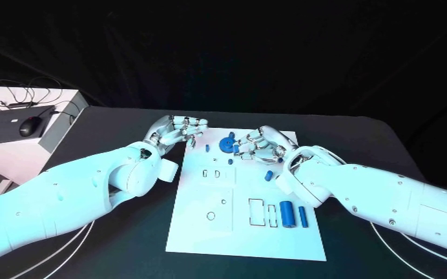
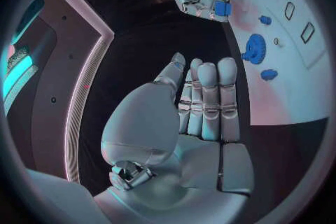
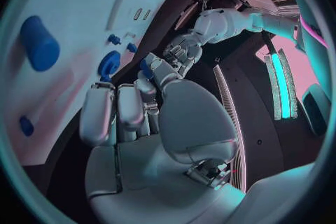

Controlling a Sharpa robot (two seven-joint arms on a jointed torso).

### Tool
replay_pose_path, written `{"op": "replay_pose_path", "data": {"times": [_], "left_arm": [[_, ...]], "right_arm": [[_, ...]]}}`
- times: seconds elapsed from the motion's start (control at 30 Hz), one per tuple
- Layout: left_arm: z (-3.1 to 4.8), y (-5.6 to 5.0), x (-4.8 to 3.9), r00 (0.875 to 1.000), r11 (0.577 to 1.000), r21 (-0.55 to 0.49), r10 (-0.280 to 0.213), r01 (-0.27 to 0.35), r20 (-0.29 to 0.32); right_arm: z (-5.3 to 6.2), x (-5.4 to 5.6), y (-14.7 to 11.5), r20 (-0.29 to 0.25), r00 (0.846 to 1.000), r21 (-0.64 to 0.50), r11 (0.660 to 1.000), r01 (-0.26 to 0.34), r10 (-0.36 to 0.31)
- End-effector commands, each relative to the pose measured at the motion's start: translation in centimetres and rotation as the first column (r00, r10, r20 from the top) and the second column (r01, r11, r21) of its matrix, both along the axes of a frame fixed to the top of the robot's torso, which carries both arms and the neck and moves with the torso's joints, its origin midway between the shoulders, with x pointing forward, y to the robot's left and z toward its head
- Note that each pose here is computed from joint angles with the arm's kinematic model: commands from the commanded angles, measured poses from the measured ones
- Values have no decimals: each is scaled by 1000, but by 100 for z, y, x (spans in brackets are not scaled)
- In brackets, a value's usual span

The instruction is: Assemble the parts on the task board

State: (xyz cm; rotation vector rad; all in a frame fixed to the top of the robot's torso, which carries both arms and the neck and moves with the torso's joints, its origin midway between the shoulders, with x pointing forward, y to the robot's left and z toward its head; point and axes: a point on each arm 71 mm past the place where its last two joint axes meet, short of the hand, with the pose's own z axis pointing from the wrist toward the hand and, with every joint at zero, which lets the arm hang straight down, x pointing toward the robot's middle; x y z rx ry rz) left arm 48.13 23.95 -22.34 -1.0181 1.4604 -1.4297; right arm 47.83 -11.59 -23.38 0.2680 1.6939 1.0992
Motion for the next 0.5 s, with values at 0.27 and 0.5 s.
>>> {"op": "replay_pose_path", "data": {"times": [0.27, 0.5], "left_arm": [[8, -30, -8, 1000, 1000, -3, -16, 16, 4], [7, -23, -6, 1000, 1000, -2, -14, 14, 5]], "right_arm": [[-161, -73, 191, -10, 999, -108, 993, -50, 49], [-212, -94, 173, -23, 997, -152, 986, -72, 70]]}}
